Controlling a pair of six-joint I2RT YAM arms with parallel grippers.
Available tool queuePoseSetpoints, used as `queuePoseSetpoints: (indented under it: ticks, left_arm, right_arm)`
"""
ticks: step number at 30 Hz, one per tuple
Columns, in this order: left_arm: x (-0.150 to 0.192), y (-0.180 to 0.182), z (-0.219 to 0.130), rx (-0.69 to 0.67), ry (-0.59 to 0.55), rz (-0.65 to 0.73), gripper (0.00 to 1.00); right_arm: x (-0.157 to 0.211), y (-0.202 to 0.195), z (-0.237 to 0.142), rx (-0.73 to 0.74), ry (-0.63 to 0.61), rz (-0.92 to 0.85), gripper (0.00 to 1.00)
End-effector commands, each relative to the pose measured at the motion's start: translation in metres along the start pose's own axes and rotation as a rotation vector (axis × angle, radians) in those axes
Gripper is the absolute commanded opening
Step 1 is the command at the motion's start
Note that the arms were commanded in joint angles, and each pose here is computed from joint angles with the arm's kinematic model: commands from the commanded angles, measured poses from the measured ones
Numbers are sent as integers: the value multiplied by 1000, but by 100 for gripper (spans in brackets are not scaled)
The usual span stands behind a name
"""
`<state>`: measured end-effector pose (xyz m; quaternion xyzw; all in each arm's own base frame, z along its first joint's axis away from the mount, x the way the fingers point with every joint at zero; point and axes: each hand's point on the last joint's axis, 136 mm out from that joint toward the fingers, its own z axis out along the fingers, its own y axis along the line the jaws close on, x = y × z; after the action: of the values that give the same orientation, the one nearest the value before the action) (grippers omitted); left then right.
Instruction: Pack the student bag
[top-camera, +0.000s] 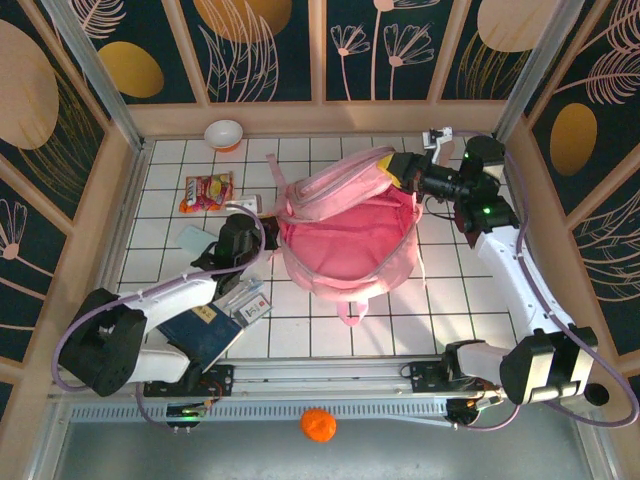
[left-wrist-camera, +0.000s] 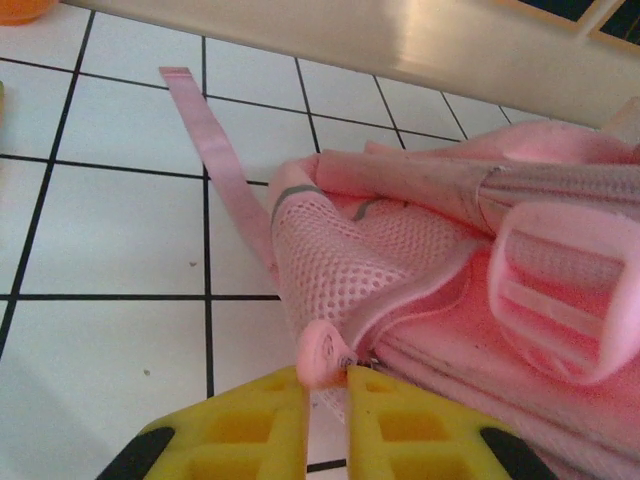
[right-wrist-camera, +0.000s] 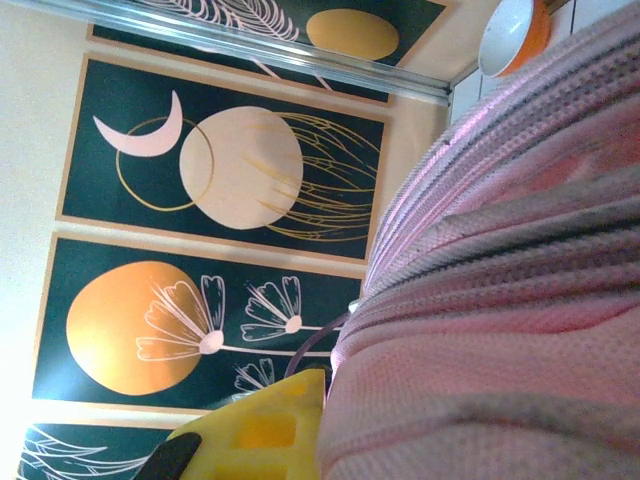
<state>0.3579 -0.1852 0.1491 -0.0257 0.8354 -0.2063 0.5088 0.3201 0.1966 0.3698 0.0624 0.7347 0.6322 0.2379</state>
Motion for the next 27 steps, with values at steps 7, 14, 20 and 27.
queuePoseSetpoints:
  ticks: [7, 14, 20, 27]
  left_arm:
    - [-36, -10, -1, 28, -103, 36, 38]
    - [-61, -85, -40, 398, -191, 400, 72]
    - [-82, -82, -50, 321, -221, 534, 78]
    - [-99, -32, -37, 4, -142, 244, 83]
  right_arm:
    - [-5, 48, -12, -120, -56, -152, 0]
    - [-20, 22, -14, 6, -222, -131, 0]
    - [-24, 6, -15, 28, -382, -108, 0]
    - [-21, -31, 4, 96, -420, -102, 0]
